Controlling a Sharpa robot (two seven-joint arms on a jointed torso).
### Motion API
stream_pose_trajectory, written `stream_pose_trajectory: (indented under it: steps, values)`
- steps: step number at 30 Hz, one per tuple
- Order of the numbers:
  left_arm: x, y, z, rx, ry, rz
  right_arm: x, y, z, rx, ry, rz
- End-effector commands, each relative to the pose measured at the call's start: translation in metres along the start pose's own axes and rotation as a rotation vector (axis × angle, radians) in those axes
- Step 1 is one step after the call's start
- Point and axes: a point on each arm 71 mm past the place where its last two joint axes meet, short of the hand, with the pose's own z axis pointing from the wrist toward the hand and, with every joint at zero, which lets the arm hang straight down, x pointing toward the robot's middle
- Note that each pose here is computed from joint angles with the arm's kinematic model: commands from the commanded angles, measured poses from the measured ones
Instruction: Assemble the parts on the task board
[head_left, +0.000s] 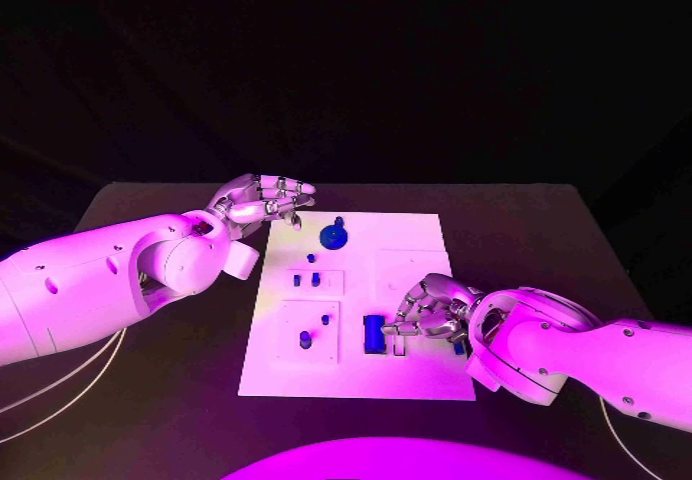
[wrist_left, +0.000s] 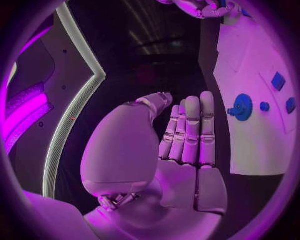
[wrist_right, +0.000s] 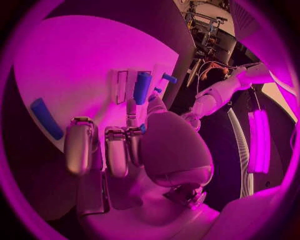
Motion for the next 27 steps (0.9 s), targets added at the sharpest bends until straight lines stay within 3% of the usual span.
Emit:
stream_pose_trajectory:
  steps: [1,9,20,27]
  values:
    - [0.0026,-0.0011,0.0007,0.01,0.015,-0.01,-0.001,0.003,0.0,-0.058,-0.017,-0.056]
    - [0.0026,-0.0019,0.0003,0.019,0.015,-0.011,-0.01,-0.007,-0.002,-0.038,-0.055,-0.071]
    - [0.0036,-0.0021,0.0005,0.025,0.02,-0.014,-0.048,-0.033,-0.022,-0.023,-0.122,-0.019]
    - [0.0048,-0.0019,0.0011,0.026,0.023,-0.015,-0.058,-0.057,-0.034,0.033,-0.158,-0.064]
